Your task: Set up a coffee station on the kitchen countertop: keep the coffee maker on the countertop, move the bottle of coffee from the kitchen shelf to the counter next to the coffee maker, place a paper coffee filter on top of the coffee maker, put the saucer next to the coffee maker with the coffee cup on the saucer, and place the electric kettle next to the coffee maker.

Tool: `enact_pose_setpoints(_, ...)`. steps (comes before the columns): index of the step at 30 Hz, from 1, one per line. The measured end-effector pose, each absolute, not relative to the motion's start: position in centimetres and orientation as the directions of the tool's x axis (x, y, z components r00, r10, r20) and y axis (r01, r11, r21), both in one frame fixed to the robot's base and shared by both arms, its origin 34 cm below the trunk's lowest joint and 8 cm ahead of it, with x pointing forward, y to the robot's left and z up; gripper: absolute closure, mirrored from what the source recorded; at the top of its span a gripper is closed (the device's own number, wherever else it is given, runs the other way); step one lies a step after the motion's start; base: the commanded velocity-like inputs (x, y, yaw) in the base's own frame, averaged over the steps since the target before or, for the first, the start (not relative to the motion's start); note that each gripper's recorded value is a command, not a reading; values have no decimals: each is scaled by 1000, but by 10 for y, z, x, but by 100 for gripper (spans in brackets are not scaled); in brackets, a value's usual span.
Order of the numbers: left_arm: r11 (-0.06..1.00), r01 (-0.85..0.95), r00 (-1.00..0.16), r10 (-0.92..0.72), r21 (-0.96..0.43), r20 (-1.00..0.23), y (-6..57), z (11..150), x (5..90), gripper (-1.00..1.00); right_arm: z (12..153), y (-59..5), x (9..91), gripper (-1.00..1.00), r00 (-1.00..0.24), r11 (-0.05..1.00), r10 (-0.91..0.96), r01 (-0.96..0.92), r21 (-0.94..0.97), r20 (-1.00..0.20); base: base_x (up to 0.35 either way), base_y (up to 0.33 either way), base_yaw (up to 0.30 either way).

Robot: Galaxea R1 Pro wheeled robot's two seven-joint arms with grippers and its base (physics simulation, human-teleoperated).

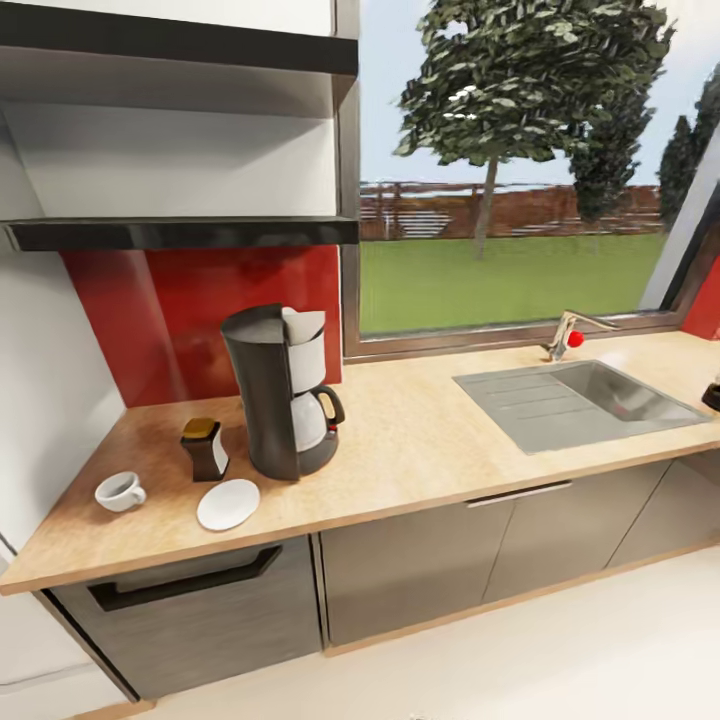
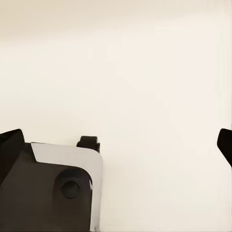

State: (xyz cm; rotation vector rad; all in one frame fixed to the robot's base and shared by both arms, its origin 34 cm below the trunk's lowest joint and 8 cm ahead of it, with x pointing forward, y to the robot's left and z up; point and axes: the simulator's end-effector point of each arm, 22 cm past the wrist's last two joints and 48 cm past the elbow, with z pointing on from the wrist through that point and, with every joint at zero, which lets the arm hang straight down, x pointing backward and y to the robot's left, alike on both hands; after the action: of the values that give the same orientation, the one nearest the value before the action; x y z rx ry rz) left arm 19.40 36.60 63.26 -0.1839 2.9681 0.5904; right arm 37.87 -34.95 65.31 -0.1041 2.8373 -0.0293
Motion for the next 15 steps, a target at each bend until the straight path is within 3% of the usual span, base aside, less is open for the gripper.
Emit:
enact_pose_setpoints(5, 913, -141, -988, -104, 384, -116, 368, 633, 184, -100, 649, -330, 374, -100, -955, 997, -78, -79, -7, -285, 80, -198, -243)
enact_pose_setpoints(15, 909, -137, -990, -108, 395, -94, 374, 633, 168, -100, 648, -326, 372, -100, -956, 996, -86, -87, -9, -280, 154, -255, -8)
